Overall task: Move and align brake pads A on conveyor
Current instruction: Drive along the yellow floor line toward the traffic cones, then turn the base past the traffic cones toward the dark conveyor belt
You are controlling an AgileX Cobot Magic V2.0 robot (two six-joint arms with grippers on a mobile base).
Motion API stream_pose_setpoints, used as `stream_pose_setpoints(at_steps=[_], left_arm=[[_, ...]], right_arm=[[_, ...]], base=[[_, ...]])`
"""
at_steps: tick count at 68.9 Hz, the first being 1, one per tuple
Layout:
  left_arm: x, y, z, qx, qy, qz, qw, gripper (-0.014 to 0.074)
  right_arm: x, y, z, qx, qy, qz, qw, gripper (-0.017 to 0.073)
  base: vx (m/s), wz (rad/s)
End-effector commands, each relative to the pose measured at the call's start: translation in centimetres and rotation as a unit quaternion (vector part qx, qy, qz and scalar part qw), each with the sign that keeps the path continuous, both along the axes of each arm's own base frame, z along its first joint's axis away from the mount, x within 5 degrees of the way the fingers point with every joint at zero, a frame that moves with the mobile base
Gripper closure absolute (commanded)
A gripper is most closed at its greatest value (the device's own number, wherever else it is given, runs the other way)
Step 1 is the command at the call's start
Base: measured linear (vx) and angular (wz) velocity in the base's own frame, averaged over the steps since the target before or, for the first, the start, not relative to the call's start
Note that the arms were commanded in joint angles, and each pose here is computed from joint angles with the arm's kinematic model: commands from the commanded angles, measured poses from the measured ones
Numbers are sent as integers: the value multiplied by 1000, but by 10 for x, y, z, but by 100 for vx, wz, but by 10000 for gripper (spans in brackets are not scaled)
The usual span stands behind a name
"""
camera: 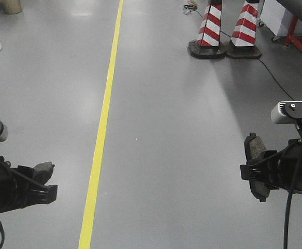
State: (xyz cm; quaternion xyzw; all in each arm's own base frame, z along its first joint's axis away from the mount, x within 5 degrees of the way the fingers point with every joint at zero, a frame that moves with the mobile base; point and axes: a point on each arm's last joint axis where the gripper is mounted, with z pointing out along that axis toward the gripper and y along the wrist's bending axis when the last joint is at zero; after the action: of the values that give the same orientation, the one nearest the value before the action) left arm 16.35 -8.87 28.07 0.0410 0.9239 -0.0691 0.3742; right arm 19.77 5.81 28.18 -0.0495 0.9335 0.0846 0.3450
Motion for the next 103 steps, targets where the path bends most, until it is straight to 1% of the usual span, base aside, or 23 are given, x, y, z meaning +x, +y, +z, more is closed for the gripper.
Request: stream_pose_setpoints(at_steps=[1,103], left_arm=[[2,-3,13,-16,-38,-15,999,521],[2,-3,13,-16,-38,-15,999,521]], right_arm=[[4,0,17,12,-57,1,998,500],[4,0,17,12,-57,1,998,500]], base=[[55,-4],[56,1]])
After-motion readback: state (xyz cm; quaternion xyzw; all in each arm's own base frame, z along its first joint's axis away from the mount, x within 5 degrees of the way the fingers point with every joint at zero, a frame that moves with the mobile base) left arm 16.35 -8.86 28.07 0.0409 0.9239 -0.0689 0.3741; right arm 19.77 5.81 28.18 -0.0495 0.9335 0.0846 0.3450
